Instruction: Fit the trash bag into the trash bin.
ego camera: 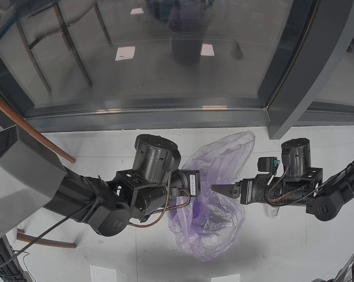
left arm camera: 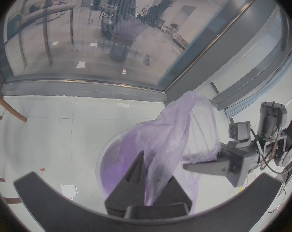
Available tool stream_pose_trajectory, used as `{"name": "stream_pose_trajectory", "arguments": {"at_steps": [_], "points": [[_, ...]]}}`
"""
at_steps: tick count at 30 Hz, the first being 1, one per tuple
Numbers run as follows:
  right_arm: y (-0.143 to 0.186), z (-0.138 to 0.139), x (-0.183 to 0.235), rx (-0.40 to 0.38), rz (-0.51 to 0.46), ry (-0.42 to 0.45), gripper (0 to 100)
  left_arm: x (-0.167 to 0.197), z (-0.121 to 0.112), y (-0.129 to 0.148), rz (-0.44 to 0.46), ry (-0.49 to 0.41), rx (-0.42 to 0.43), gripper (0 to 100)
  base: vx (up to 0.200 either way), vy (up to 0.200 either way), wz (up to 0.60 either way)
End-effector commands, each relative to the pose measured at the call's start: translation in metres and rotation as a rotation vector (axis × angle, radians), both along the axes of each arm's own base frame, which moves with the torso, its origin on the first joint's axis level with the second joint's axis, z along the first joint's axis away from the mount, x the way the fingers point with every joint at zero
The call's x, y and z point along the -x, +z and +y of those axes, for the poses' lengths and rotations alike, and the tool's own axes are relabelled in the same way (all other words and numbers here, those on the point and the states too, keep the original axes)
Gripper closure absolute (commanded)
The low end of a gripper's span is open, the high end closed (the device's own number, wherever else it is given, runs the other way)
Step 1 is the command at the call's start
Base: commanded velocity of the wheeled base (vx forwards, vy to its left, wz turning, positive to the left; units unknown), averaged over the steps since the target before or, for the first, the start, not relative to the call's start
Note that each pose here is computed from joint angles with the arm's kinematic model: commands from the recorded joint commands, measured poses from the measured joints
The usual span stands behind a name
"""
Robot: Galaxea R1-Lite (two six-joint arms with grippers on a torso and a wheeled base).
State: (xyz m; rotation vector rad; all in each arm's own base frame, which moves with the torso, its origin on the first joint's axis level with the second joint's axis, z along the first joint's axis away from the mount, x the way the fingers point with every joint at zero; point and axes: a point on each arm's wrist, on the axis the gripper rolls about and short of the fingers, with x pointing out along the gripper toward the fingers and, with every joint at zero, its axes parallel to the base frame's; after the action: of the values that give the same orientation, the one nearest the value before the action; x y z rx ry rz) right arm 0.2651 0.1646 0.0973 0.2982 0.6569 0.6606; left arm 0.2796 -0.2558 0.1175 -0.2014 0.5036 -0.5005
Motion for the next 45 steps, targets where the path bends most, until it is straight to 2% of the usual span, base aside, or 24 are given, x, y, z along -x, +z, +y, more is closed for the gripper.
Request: {"name": "stream_pose_trajectory", "arguments": {"at_steps": [1, 7, 14, 16, 19, 21, 26, 30, 36, 40, 45], "points": [[-0.023, 0.003, -0.008, 0.021, 0.039, -0.008, 100, 0.001, 0.0, 0.0, 0.002, -0.001, -0.001, 100, 0.0, 0.0, 0.0], [-0.027, -0.006, -0.016, 0.023, 0.045, -0.045, 100, 0.001, 0.002, -0.001, 0.005, -0.001, -0.007, 100, 0.0, 0.0, 0.0], [-0.03, -0.059, -0.017, 0.039, 0.089, -0.192, 100, -0.017, 0.046, -0.026, 0.089, 0.116, -0.076, 100, 0.0, 0.0, 0.0], [-0.037, -0.073, -0.012, 0.059, 0.12, -0.229, 100, -0.021, 0.06, -0.038, 0.127, 0.149, -0.102, 100, 0.0, 0.0, 0.0], [-0.045, -0.087, -0.006, 0.096, 0.141, -0.249, 100, -0.018, 0.069, -0.05, 0.162, 0.162, -0.129, 100, 0.0, 0.0, 0.0], [-0.059, -0.098, 0.006, 0.17, 0.166, -0.23, 100, -0.005, 0.075, -0.064, 0.213, 0.162, -0.171, 100, 0.0, 0.0, 0.0], [-0.074, -0.097, 0.013, 0.218, 0.209, -0.197, 100, 0.001, 0.08, -0.077, 0.228, 0.167, -0.184, 100, 0.0, 0.0, 0.0], [-0.08, -0.088, 0.015, 0.231, 0.224, -0.165, 100, 0.002, 0.082, -0.102, 0.205, 0.16, -0.181, 100, 0.0, 0.0, 0.0], [-0.101, -0.083, 0.0, 0.22, 0.175, -0.175, 100, -0.002, 0.082, -0.138, 0.144, 0.133, -0.219, 100, 0.0, 0.0, 0.0], [-0.116, -0.082, -0.007, 0.211, 0.131, -0.189, 100, -0.003, 0.081, -0.154, 0.124, 0.142, -0.22, 100, 0.0, 0.0, 0.0], [-0.129, -0.081, -0.01, 0.211, 0.126, -0.188, 100, -0.008, 0.086, -0.167, 0.103, 0.154, -0.234, 100, 0.0, 0.0, 0.0]]}}
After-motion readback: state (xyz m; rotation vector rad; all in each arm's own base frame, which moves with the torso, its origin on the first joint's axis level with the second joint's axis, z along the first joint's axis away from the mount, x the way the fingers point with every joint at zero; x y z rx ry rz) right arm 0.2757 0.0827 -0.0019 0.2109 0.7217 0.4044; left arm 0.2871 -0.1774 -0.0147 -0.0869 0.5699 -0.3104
